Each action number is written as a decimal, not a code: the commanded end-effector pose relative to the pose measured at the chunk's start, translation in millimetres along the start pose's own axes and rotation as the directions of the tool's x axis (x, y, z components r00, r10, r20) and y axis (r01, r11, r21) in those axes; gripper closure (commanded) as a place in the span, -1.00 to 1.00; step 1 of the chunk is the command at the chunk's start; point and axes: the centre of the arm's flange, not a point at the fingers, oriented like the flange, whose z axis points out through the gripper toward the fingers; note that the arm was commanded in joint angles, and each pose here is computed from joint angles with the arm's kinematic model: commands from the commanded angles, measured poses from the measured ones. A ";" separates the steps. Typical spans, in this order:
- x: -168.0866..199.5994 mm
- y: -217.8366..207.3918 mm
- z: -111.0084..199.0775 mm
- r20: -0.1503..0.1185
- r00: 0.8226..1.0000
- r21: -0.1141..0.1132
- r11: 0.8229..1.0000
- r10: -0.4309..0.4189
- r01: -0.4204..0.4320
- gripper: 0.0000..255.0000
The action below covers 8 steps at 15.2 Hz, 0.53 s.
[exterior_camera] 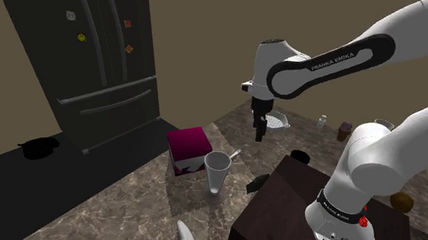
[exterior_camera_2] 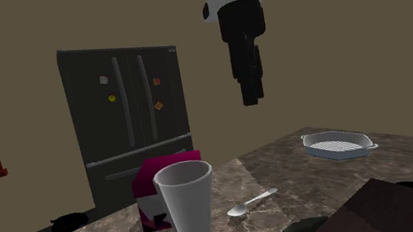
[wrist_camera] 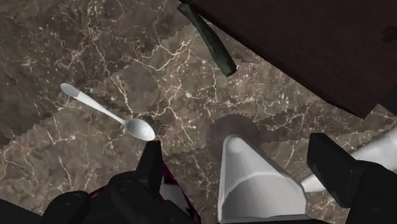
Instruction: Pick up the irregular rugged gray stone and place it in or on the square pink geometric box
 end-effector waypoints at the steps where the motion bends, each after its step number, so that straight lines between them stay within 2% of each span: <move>1: -2.6 1.1 25.1 0.010 0.998 0.006 0.998 -0.059 0.059 -1.00; 4: -0.8 0.9 64.8 0.028 0.989 0.019 0.990 -0.143 0.143 -1.00; 8: 0.3 -0.2 117.6 0.049 0.966 0.039 0.967 -0.254 0.253 -1.00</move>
